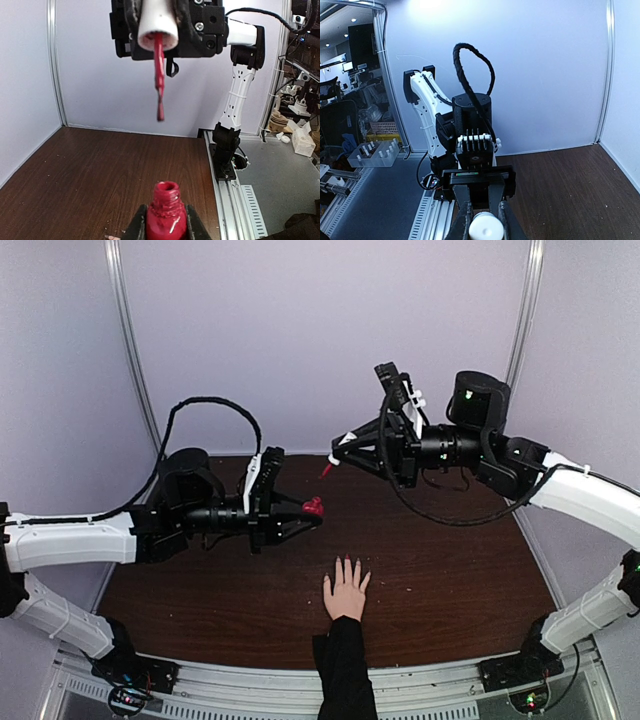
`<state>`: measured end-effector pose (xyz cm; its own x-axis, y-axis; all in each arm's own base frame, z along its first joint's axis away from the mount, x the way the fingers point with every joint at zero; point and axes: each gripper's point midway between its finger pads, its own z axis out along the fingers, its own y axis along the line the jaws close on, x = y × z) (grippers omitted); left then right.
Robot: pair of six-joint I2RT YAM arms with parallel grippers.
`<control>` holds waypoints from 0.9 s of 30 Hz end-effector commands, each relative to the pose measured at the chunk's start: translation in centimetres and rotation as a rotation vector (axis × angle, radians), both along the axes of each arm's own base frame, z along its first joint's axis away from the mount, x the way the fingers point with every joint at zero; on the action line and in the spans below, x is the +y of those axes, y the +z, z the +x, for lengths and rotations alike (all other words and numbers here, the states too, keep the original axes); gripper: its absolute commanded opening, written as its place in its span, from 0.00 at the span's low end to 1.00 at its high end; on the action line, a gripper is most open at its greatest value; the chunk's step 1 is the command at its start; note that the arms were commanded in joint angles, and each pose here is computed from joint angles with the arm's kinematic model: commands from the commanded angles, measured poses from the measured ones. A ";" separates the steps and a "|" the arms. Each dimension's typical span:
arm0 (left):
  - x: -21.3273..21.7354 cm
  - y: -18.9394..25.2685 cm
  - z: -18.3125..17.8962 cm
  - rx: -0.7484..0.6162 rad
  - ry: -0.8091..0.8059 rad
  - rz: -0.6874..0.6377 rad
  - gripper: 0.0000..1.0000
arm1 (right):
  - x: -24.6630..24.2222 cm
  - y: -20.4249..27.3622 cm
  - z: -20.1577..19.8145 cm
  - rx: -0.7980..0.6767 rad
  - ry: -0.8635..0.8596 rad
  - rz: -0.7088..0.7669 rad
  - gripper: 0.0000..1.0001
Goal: Paint the nails
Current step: Remove the excess polish from the bottle rim.
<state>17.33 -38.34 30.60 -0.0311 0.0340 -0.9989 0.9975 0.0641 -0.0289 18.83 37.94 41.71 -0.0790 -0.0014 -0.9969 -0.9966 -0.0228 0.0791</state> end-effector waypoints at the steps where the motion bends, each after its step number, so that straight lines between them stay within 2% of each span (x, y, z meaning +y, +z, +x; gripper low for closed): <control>1: 0.4 3.5 -0.7 -0.079 -0.012 -0.098 0.00 | 0.7 1.5 -1.3 -0.042 0.047 0.039 0.00; 12: 1.1 5.0 -1.1 -0.074 -0.007 -0.158 0.00 | 1.3 0.9 -2.1 -0.051 0.063 0.021 0.00; 27: 1.0 4.2 -1.1 -0.057 -0.007 -0.141 0.00 | 1.2 2.6 -2.6 -0.090 0.066 0.057 0.00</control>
